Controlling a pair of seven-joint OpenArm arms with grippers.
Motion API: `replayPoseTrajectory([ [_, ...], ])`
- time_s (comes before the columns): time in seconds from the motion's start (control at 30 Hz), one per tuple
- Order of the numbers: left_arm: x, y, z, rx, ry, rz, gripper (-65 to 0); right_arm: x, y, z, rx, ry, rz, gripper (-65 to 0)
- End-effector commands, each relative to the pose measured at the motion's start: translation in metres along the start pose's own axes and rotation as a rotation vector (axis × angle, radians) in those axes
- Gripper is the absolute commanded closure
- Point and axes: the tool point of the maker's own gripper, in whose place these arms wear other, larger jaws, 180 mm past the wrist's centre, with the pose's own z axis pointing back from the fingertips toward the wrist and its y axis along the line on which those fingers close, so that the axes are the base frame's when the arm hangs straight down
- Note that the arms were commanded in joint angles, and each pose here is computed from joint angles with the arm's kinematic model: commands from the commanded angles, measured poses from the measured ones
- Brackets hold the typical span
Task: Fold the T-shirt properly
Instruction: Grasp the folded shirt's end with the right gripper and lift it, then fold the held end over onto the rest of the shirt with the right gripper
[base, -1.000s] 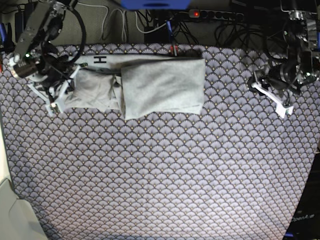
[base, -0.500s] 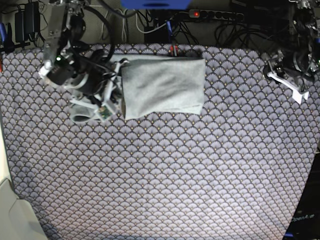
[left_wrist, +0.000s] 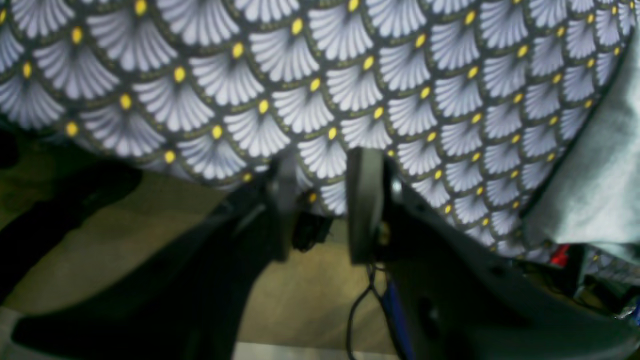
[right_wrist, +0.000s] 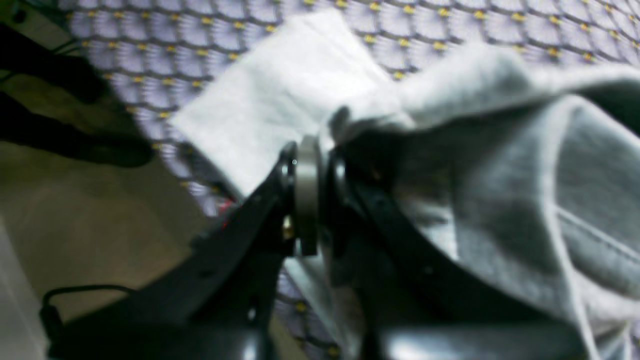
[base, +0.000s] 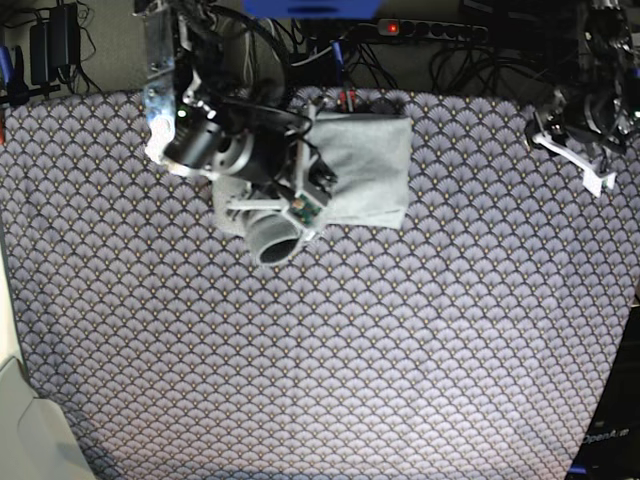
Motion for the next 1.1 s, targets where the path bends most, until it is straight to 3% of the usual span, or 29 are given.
replayPoseTrajectory([
  [0.0, 0.008, -0.004, 0.005, -0.009, -0.030, -0.010, -17.6, 0.022, 0.004, 0.000, 0.018, -0.067, 0.023, 0.0],
  [0.27, 0.011, -0.032, 0.013, -0.068, -0.076, -0.026, -17.6, 0.036, 0.024, -0.026, 0.108, -0.064, 0.040, 0.0],
  [0.63, 0.012, -0.032, 0.014, -0.066, -0.078, -0.033, -17.6, 0.044, 0.062, -0.053, 0.240, -0.113, 0.050, 0.0],
  [1.07, 0.012, -0.031, 0.013, -0.066, -0.076, -0.032, -17.6, 0.033, 0.054, -0.070, 0.255, -0.045, 0.055, -0.7],
])
